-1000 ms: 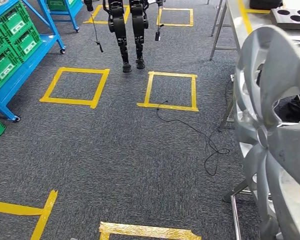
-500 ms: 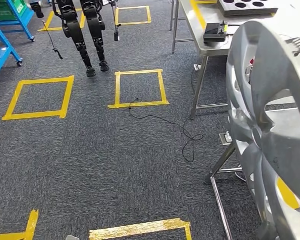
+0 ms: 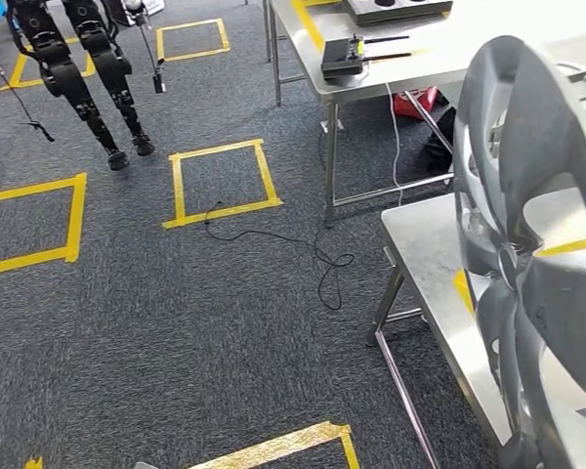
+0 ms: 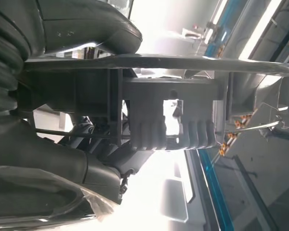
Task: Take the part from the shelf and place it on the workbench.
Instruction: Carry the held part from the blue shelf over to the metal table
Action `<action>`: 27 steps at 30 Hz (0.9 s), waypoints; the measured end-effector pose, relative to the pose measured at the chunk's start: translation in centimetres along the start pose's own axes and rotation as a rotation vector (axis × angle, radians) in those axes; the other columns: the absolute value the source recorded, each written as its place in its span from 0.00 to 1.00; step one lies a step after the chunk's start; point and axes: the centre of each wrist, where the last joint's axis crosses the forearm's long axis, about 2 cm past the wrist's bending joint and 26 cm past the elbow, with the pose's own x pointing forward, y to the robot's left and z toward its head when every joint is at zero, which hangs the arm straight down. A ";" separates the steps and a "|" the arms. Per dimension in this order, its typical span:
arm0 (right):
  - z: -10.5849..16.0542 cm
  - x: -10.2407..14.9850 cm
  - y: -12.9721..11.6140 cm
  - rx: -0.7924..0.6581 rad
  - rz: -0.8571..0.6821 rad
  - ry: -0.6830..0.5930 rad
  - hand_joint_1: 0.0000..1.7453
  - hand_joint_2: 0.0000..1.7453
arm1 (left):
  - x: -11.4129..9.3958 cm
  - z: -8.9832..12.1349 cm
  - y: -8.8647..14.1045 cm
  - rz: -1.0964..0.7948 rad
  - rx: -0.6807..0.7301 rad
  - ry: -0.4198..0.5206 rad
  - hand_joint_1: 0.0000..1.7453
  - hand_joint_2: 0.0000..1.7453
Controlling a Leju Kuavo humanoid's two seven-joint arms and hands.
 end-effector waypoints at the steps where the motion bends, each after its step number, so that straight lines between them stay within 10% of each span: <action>1: 0.0 0.0 0.0 0.000 0.001 -0.001 1.00 1.00 | 0.0 0.0 0.1 -0.003 0.005 0.001 0.00 1.00; 27: 0.0 0.1 -0.2 0.015 0.023 -0.020 1.00 1.00 | -0.2 0.1 -0.2 0.106 -0.034 0.051 0.00 1.00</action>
